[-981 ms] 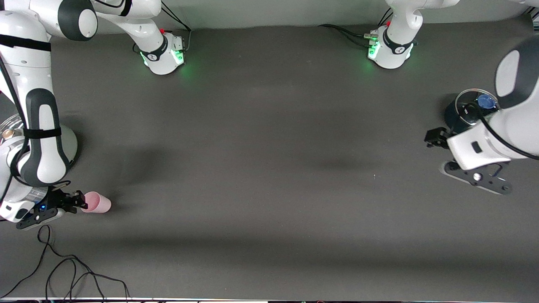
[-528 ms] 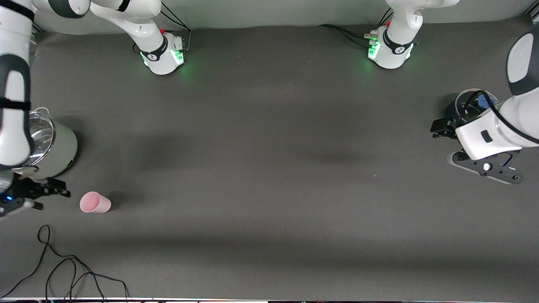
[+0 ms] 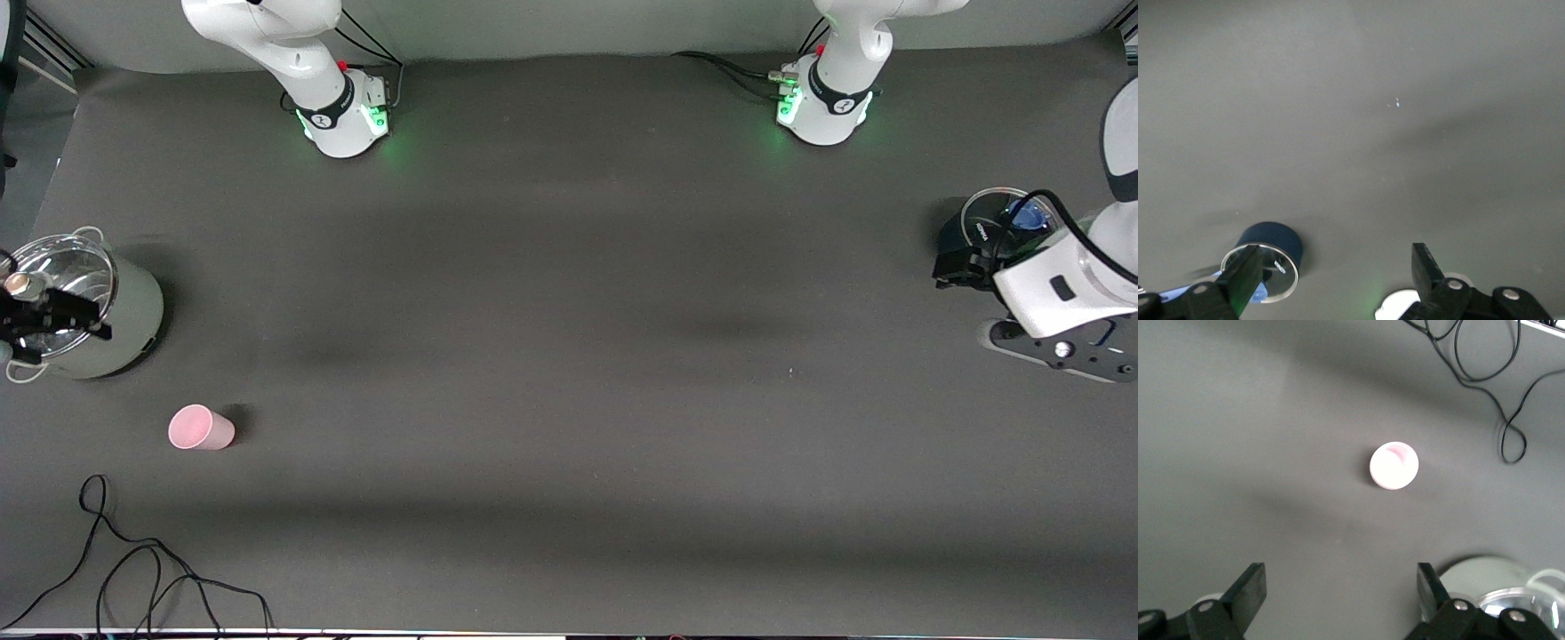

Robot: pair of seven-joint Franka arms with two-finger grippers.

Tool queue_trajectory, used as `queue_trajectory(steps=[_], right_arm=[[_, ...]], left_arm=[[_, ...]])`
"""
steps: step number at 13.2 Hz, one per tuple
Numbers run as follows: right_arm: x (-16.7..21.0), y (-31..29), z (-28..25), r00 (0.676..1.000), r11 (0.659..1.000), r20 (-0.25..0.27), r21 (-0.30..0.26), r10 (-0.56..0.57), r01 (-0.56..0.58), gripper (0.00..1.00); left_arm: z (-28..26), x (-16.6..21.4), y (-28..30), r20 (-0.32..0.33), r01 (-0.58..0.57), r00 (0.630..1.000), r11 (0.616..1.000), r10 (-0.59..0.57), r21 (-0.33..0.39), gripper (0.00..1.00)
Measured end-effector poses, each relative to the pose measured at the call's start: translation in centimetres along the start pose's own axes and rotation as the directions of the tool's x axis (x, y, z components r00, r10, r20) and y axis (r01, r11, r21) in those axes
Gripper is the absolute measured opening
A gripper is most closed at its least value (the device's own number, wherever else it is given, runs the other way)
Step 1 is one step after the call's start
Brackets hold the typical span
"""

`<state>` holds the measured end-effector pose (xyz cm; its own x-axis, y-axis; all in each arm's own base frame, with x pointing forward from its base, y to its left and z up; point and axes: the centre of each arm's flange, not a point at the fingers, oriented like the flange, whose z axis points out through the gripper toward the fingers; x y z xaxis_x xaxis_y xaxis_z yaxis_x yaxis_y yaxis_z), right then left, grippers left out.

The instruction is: Transfer pink cup from left to right arm

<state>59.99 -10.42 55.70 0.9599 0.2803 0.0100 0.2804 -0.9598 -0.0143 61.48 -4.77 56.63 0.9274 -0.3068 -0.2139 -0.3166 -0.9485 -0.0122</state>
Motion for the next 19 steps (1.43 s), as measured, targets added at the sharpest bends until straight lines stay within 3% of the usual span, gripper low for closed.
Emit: queue_trajectory(steps=[5, 9, 12, 15, 19], right_arm=[[-1.8, -6.3, -3.4, 0.992, 0.992, 0.015, -0.020, 0.126, -0.126, 1.00], [-2.2, -10.8, -4.8, 0.981, 0.981, -0.005, -0.034, 0.192, -0.193, 1.00], [-2.9, -10.7, -5.9, 0.975, 0.975, -0.017, -0.041, 0.219, -0.220, 1.00], [-3.7, -9.2, -6.7, 0.968, 0.967, -0.028, -0.042, 0.249, -0.250, 1.00], [-3.4, -8.9, -5.8, 0.967, 0.966, -0.009, -0.042, 0.256, -0.256, 1.00]], left_arm=[[2.8, -4.4, 2.9, -0.090, -0.017, 0.996, 0.999, 0.021, 0.048, 1.00], [1.5, -5.6, 4.6, -0.133, 0.081, 0.988, 0.996, -0.074, 0.048, 1.00], [1.1, -5.7, 3.4, -0.156, 0.067, 0.986, 0.997, -0.060, 0.044, 1.00], [0.4, -5.9, 1.4, -0.178, 0.082, 0.980, 0.997, -0.083, -0.010, 1.00], [-0.8, -5.4, 1.3, -0.118, 0.083, 0.989, 0.996, -0.085, -0.022, 1.00]])
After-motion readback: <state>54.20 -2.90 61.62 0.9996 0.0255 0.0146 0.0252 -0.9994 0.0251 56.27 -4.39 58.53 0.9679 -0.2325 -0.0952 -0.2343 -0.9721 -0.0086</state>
